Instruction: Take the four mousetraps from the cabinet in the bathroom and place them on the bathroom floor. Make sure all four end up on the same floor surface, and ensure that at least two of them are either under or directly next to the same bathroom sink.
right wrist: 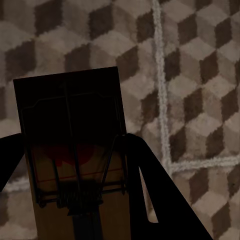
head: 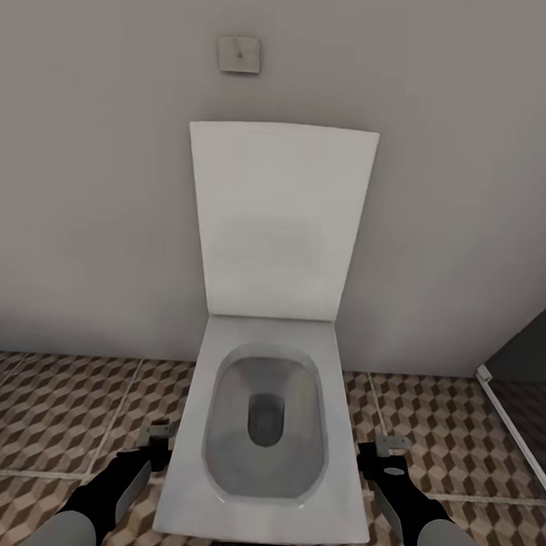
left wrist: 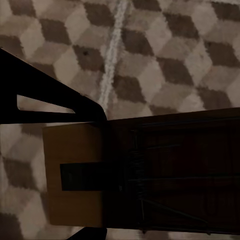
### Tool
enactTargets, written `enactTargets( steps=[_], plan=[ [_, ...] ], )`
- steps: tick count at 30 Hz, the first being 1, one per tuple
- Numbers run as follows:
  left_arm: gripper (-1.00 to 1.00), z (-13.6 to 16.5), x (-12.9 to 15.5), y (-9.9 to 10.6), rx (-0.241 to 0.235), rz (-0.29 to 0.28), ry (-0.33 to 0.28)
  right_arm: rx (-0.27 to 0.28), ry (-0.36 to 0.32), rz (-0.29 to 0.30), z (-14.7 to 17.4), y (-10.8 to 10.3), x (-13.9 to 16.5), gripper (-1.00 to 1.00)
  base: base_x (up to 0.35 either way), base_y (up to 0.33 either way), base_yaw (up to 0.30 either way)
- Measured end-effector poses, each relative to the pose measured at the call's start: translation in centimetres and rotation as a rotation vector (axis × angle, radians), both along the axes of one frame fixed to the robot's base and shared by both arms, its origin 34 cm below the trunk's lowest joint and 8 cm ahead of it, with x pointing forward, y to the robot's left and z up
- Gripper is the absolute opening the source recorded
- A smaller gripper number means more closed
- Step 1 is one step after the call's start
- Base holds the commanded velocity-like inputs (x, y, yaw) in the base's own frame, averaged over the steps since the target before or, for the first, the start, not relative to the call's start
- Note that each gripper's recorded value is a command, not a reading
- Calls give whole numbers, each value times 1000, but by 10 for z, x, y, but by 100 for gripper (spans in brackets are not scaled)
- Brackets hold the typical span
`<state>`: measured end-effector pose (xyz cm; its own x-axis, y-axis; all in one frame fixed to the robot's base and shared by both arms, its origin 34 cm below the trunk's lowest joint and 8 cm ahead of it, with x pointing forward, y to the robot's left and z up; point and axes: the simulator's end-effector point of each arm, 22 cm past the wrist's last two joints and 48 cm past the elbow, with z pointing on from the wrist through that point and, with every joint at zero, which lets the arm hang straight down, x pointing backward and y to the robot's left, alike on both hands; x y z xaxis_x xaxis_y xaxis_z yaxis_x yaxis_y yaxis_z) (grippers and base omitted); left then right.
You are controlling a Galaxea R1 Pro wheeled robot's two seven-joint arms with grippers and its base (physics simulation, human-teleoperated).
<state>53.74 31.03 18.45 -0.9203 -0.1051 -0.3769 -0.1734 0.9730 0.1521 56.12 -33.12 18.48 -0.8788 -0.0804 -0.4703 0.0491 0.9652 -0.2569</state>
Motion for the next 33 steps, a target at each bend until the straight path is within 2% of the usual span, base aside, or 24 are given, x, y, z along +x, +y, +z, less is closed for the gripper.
enactTargets(
  steps=[24,33],
  plan=[
    [-100,0,0,2,3,0,-1,-5,-1,-2,0,-1,0,-100,6,0,0],
    [-100,-3,-6,1,3,-7,16,-8,0,-8,0,-2,0,-100,0,0,0]
  ],
)
